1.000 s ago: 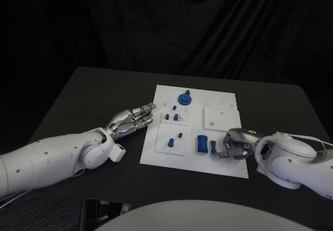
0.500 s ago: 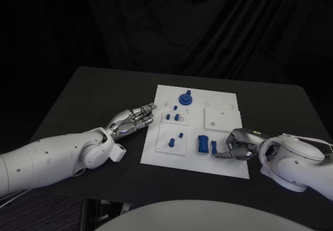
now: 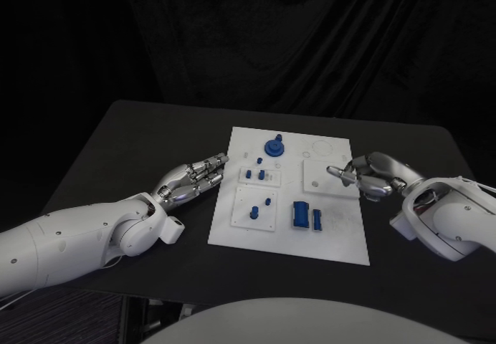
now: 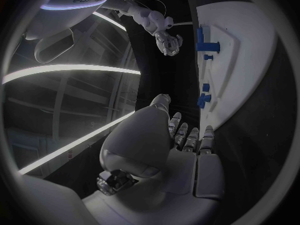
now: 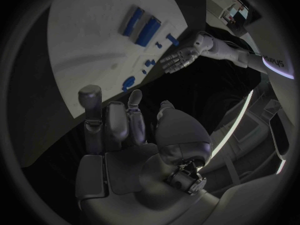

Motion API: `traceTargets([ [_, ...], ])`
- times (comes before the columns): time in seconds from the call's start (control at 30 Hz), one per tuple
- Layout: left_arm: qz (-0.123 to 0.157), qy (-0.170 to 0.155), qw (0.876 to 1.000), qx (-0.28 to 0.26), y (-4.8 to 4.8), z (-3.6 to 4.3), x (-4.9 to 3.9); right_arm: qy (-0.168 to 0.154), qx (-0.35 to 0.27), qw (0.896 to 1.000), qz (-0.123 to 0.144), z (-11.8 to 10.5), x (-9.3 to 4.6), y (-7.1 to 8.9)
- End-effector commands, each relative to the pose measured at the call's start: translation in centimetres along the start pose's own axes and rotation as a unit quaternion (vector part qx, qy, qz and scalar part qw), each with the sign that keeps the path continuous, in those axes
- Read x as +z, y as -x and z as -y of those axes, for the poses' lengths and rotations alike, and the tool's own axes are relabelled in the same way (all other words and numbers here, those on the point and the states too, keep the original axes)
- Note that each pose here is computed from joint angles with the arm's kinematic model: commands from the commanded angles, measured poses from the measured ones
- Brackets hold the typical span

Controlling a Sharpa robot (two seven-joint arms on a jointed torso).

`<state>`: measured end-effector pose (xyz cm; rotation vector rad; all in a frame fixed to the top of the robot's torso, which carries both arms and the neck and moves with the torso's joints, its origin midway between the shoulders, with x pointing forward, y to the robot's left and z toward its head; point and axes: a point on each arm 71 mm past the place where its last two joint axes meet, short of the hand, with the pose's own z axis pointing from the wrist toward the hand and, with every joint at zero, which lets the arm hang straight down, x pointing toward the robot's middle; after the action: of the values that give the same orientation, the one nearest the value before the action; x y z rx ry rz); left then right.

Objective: Assemble the parts on the task board

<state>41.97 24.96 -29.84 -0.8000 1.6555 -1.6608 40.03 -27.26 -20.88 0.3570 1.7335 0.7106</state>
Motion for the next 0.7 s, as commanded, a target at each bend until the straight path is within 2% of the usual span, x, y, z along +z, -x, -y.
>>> traceTargets([
  [0.03, 0.028, -0.085, 0.996, 0.025, -0.01, 1.48, -0.01, 0.049, 0.108, 0.990, 0.075, -0.5, 0.4, 1.4],
  [0.3, 0.053, -0.123, 0.990, 0.052, -0.43, 2.34, -0.01, 0.129, 0.172, 0.975, 0.061, -0.6, 1.5, 1.2],
  [0.5, 0.051, -0.128, 0.989, 0.051, -0.75, 2.35, 0.35, 0.156, 0.187, 0.969, 0.047, 0.1, 1.5, 0.4],
  [0.7, 0.056, -0.129, 0.989, 0.040, -0.91, 2.24, 0.77, 0.169, 0.194, 0.965, 0.044, 0.5, 1.3, -0.2],
])
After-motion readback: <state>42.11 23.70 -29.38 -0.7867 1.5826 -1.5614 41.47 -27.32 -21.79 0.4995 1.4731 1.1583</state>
